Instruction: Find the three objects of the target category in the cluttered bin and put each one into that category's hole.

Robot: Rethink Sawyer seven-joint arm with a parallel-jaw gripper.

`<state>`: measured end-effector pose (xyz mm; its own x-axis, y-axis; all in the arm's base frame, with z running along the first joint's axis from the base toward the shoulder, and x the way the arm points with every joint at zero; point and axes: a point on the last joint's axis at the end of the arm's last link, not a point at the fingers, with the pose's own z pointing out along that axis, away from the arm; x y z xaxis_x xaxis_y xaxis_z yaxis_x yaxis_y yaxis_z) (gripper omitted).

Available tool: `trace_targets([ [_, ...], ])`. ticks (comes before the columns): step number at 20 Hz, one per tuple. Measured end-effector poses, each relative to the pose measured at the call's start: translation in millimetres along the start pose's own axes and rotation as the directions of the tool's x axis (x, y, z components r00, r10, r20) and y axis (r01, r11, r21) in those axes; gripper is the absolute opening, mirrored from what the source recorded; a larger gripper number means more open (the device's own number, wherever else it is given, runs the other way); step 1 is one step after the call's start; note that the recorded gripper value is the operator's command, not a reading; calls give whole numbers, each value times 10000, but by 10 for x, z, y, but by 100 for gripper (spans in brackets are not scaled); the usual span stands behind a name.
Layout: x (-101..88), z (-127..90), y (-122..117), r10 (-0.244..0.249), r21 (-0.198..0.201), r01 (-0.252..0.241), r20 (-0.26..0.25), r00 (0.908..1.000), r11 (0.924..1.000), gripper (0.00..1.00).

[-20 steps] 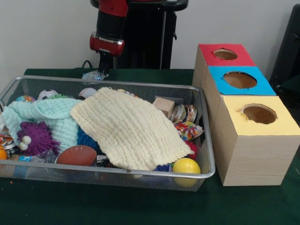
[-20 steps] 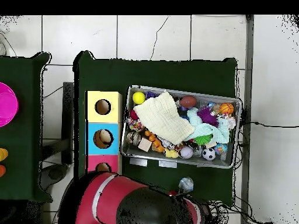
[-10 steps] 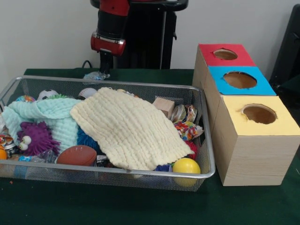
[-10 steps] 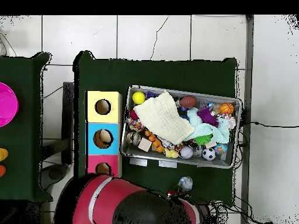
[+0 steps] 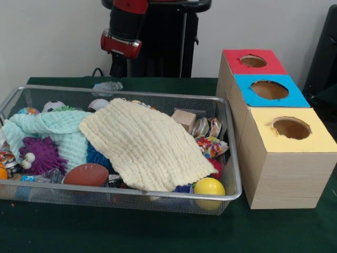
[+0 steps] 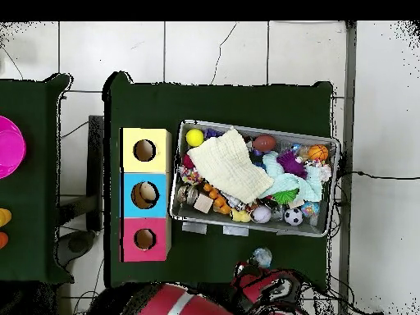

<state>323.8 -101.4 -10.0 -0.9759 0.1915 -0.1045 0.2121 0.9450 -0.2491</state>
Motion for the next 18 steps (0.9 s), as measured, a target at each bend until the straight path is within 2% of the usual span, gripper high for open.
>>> trace_targets([
  [5,-198,-154,-8,344,360,-339,-117,9993,9988,0],
  [10,-342,-313,120,354,121,-357,263,9990,9993,0],
  [15,-347,-358,221,60,87,-64,396,9992,9999,0],
  [18,-260,-322,334,-281,-24,282,445,9986,9996,0],
])
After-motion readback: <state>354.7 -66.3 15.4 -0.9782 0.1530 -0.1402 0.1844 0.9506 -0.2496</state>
